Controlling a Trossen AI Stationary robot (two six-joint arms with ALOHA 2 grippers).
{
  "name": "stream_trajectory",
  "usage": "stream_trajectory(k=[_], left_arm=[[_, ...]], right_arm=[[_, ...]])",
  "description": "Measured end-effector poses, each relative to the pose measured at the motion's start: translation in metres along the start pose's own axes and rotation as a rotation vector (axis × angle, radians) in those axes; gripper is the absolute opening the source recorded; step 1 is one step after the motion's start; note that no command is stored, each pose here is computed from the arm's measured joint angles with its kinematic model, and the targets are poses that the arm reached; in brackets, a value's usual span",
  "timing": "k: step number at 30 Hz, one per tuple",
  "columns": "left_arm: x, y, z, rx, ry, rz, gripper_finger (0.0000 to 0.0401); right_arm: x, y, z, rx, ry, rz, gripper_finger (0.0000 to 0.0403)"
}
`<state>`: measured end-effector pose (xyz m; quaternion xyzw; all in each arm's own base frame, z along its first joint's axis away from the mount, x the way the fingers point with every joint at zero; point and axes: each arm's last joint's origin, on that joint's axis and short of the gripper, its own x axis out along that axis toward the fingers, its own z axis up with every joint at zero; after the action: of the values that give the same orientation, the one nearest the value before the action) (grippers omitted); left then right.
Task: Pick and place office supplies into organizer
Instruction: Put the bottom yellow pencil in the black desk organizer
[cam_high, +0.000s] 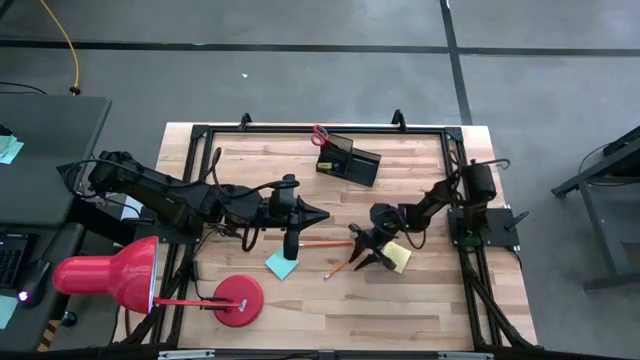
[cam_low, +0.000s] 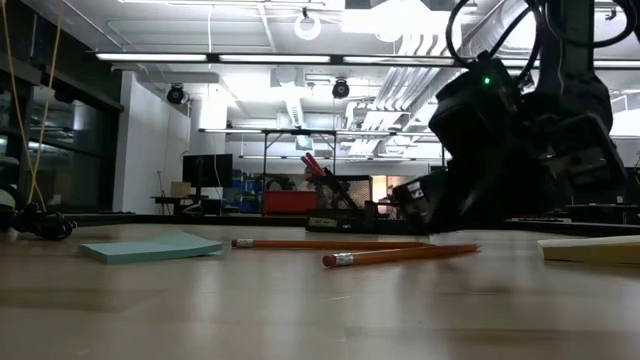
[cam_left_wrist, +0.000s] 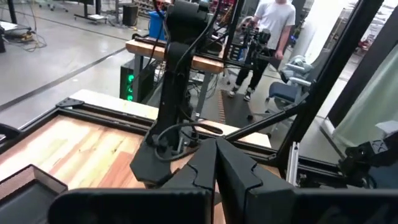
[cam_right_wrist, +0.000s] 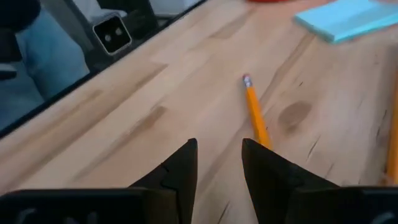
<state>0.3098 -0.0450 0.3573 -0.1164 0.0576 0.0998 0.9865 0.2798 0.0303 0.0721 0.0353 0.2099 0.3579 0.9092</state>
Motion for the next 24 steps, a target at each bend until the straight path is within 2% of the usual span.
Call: stream_trajectory(k=[4, 8, 12, 18, 24], left_arm=[[0.000, 0.000, 0.000, 0.000, 0.001, 0.000, 0.0003], [0.000, 0.000, -0.001, 0.002, 0.006, 0.002, 0.0001], [0.000, 0.000, -0.001, 0.007, 0.007, 0.002, 0.0003], [0.000, 0.000, -0.001, 0.008, 0.007, 0.002, 0.0001], [0.000, 0.000, -0.001, 0.010, 0.007, 0.002, 0.0004]], right_arm=[[0.000, -0.002, -0.001, -0.053, 0.003, -0.051, 0.0119], [0.000, -0.003, 0.003, -0.046, -0.032, -0.066, 0.0119], [0.000, -0.003, -0.004, -0.043, 0.037, -0.078, 0.0119], [0.000, -0.003, -0.006, -0.094, 0.060, -0.095, 0.0119], [0.001, -0.008, -0.013, -0.059, 0.044, -0.103, 0.0119]])
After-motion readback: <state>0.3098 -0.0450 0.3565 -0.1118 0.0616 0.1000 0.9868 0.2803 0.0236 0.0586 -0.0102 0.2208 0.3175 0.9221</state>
